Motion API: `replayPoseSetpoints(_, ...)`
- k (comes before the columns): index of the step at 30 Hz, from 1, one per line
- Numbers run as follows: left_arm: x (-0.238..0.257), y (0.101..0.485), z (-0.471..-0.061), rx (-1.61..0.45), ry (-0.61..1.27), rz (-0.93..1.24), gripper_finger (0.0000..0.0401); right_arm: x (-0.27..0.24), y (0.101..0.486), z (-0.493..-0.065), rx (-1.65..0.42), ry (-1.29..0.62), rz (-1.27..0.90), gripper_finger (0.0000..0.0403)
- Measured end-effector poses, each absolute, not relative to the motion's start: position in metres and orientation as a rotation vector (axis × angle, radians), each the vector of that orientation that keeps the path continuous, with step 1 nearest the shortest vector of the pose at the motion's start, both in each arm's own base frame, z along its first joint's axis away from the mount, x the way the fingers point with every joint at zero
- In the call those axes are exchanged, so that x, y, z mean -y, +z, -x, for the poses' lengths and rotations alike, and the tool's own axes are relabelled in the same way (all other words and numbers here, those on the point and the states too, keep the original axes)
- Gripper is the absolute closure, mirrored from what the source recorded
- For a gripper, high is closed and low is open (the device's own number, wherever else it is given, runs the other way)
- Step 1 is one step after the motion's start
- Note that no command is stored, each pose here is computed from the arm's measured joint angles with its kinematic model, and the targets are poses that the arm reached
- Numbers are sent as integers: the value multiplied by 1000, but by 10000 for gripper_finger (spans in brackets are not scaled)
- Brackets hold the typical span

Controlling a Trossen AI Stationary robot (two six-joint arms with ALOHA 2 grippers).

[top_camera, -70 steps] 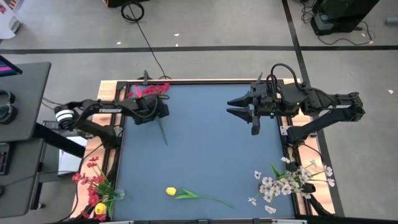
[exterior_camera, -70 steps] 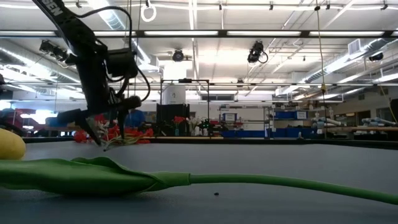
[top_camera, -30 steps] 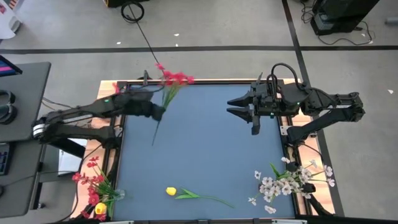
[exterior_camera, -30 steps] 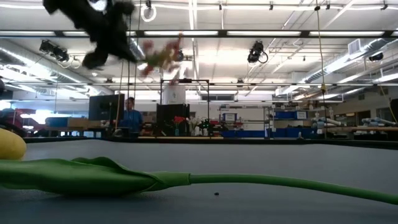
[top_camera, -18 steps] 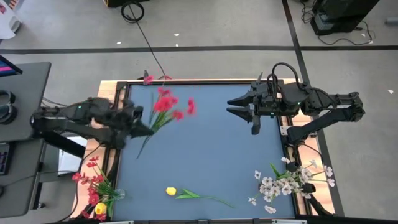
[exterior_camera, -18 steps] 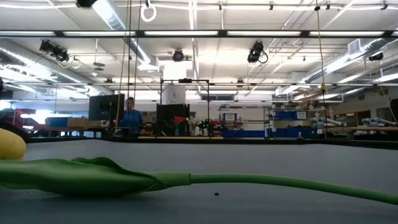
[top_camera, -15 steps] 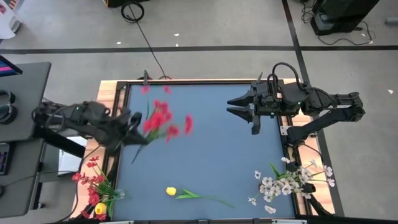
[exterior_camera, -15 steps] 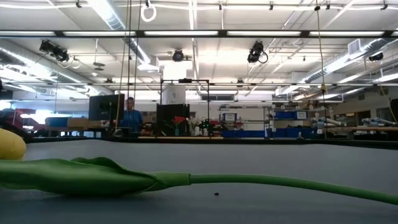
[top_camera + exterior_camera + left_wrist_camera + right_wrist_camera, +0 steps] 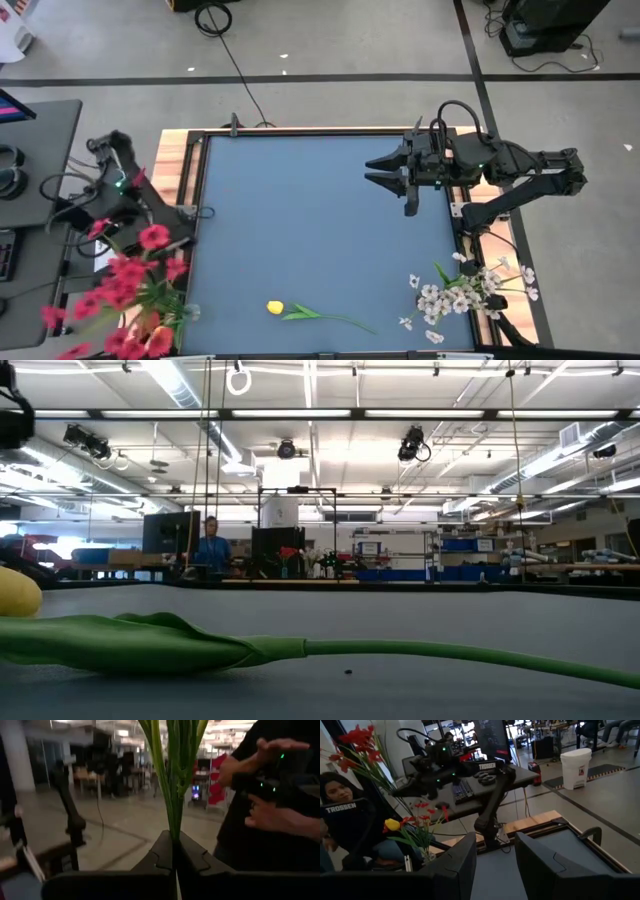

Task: Sort flowers into vase by color
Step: Put the red flowers into the transparent vase

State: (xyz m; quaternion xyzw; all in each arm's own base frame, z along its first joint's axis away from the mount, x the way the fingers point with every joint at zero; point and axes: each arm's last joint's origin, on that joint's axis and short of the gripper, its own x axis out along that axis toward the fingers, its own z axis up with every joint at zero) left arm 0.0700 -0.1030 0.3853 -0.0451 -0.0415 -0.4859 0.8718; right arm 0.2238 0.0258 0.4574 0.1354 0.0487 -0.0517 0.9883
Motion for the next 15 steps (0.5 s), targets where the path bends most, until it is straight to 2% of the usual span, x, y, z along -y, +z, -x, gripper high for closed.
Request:
replayPoseSetpoints(5, 119, 368, -67, 208, -1051, 120, 393, -26, 457, -224, -97, -104, -272, 259)
replayPoseSetpoints(15, 124, 339, -62, 163, -1058, 65, 392, -26, 457, -224, -98, -104, -272, 259)
